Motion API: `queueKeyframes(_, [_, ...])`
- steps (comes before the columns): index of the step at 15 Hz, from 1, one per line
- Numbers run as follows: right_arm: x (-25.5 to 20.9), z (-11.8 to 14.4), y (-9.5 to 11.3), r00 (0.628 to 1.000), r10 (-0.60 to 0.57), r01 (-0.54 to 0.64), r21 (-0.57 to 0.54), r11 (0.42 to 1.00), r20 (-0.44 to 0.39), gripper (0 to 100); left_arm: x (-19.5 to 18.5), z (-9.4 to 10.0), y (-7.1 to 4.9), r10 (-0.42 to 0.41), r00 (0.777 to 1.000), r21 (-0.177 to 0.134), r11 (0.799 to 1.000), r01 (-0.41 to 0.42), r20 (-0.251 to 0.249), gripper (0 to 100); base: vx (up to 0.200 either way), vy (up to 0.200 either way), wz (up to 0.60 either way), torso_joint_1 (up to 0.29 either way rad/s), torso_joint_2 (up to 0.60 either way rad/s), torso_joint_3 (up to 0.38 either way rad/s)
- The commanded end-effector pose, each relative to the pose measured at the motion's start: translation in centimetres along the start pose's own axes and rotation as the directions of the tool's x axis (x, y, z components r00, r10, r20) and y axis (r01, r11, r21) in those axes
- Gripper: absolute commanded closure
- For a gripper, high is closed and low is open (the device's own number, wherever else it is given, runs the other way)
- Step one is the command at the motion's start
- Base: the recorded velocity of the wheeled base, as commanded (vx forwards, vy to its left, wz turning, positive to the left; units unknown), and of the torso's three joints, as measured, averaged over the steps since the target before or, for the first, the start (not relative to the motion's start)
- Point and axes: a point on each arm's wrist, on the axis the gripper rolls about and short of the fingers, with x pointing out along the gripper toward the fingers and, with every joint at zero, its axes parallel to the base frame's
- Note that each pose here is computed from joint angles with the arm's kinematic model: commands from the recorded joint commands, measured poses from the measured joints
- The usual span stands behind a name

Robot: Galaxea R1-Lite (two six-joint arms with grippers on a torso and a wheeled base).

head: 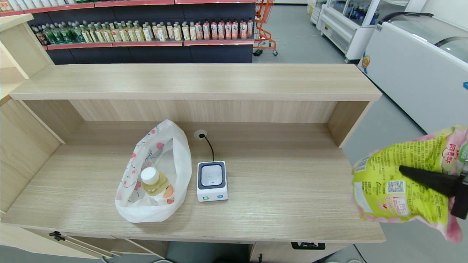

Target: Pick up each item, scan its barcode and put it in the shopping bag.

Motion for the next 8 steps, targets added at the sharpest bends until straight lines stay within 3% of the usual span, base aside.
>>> queueKeyframes(1, [2.6, 3.1, 2.8, 0.999, -0.037, 0.033, 0.152, 0.988, 0.026, 100, 0.0, 0.0, 0.0, 0.0, 1.0, 0.0, 1.0, 0.0, -0.001, 0, 0.0, 0.0, 0.0, 0.0, 0.0, 0.0])
queueKeyframes(3, [6.4, 5.0, 5.2, 0.985, -0.173, 0.164, 0.311, 0.936, 0.001, 100, 0.0, 0.0, 0.0, 0.0, 1.0, 0.0, 1.0, 0.0, 0.001, 0, 0.0, 0.0, 0.0, 0.0, 0.0, 0.0])
queueKeyframes(4, [6.5, 5.0, 5.3, 0.984, -0.176, 0.167, 0.318, 0.933, 0.0, 100, 0.0, 0.0, 0.0, 0.0, 1.0, 0.0, 1.0, 0.0, -0.001, 0, 0.0, 0.0, 0.0, 0.0, 0.0, 0.0])
queueKeyframes(5, [8.4, 6.5, 7.6, 0.982, -0.17, 0.191, 0.431, 0.882, -0.088, 100, 0.0, 0.0, 0.0, 0.0, 1.0, 0.0, 1.0, 0.0, 0.001, 0, 0.0, 0.0, 0.0, 0.0, 0.0, 0.0])
queueKeyframes(8, [8.5, 9.7, 11.3, 0.973, -0.051, 0.186, 0.639, 0.747, -0.224, 100, 0.0, 0.0, 0.0, 0.002, 1.0, 0.0, 1.0, -0.002, 0.001, 0, 0.0, 0.0, 0.0, 0.0, 0.0, 0.0])
